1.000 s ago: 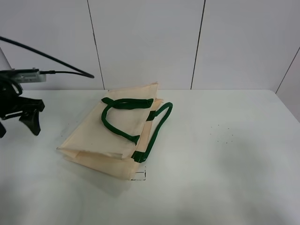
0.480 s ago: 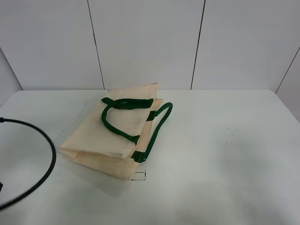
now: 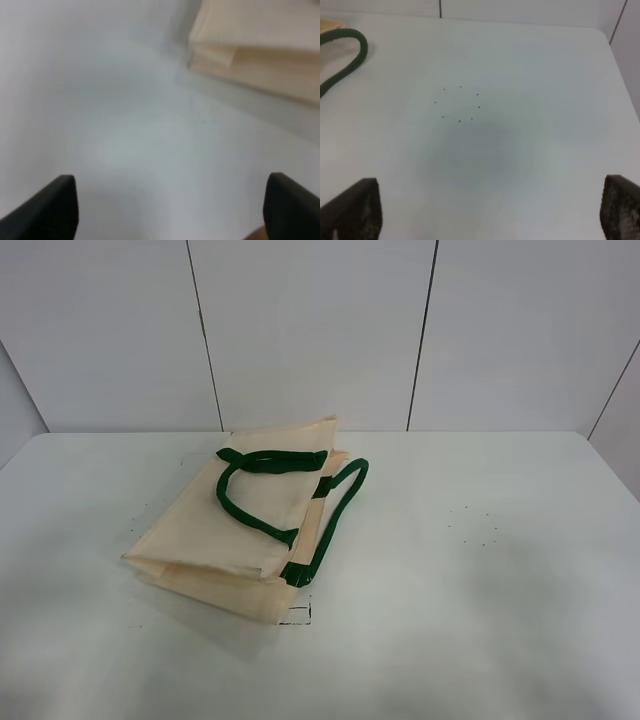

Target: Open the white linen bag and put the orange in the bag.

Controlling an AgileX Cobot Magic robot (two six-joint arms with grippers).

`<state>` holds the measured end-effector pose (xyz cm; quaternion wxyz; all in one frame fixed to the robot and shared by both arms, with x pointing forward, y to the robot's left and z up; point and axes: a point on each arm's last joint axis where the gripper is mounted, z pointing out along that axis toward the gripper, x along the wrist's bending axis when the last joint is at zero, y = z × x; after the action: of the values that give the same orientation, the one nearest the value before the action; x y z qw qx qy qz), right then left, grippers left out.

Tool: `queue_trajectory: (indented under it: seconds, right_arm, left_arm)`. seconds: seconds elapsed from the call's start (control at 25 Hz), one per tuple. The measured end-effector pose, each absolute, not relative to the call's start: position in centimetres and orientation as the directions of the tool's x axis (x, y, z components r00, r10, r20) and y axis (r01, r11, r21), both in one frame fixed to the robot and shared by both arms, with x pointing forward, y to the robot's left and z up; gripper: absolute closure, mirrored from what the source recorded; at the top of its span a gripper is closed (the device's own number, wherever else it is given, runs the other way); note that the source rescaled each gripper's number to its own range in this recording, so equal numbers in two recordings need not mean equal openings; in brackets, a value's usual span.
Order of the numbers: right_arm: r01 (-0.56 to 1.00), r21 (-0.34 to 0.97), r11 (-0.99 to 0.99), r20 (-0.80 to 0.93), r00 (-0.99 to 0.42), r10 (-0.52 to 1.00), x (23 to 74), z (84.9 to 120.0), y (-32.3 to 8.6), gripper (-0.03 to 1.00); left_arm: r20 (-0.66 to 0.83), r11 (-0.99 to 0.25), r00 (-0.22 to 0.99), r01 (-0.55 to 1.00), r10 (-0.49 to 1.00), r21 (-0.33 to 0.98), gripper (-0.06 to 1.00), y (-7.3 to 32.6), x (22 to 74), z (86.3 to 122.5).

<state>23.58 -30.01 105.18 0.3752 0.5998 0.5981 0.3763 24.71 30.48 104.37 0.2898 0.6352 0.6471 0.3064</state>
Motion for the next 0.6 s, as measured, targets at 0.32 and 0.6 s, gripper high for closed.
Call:
queue_trajectory:
  seconds: [0.32, 0.6]
  right_arm:
    - [0.435, 0.9, -0.003, 0.003, 0.001, 1.0, 23.6, 105.2, -30.0, -0.03]
    - [0.435, 0.9, -0.003, 0.003, 0.001, 1.0, 23.6, 105.2, -30.0, -0.03]
  left_arm:
    - [0.01, 0.007, -0.027, 0.55, 1.0, 0.835, -0.02, 30.5, 22.9, 104.3]
    - [0.01, -0.004, -0.009, 0.55, 1.0, 0.835, -0.02, 30.5, 22.9, 104.3]
